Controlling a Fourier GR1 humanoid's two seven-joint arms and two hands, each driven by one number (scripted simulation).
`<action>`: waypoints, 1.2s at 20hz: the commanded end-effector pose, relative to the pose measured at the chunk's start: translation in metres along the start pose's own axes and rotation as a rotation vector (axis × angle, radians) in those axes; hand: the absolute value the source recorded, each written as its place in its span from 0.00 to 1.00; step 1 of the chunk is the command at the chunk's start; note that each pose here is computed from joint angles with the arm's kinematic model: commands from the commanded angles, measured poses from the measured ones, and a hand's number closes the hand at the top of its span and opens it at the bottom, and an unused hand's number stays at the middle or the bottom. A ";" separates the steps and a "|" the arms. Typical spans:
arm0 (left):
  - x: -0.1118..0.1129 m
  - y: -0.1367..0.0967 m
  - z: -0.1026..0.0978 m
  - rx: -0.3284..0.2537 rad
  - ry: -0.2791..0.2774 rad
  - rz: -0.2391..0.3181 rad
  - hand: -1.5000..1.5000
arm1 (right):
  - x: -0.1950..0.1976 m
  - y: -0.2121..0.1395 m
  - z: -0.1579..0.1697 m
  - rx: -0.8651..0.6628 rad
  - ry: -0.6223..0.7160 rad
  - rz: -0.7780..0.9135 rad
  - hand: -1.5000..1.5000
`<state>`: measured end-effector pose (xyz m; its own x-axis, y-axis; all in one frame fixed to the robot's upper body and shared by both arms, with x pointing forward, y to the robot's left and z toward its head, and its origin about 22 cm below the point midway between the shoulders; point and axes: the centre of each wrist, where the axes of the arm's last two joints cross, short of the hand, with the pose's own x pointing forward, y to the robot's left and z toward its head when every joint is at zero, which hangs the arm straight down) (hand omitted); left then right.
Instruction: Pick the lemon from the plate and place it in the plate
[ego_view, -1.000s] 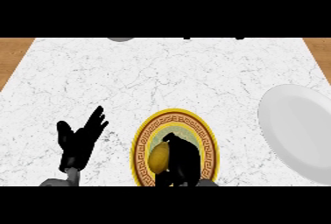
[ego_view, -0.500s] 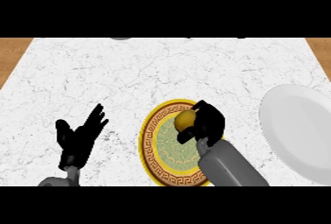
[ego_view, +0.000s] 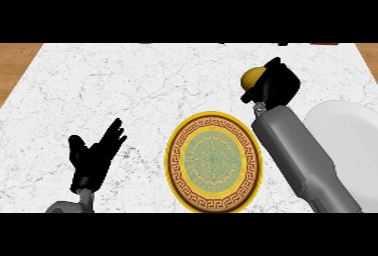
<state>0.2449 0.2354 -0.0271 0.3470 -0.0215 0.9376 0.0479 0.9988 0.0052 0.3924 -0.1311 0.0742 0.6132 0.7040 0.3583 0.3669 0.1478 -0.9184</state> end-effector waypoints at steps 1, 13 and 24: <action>-0.001 -0.008 0.001 -0.008 0.015 -0.003 0.50 | 0.029 -0.023 -0.015 -0.206 0.231 -0.152 1.00; -0.011 0.005 0.005 0.040 0.024 0.003 0.50 | -0.003 -0.053 -0.070 -0.520 0.371 -0.398 1.00; -0.020 -0.008 0.006 0.070 0.019 0.008 0.50 | -0.119 -0.012 -0.071 -0.757 0.496 -0.224 1.00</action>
<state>0.2318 0.2406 -0.0338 0.3484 -0.0108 0.9373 -0.0107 0.9998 0.0155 0.3800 -0.2540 0.0687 0.6825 0.4986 0.5344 0.7177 -0.3189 -0.6191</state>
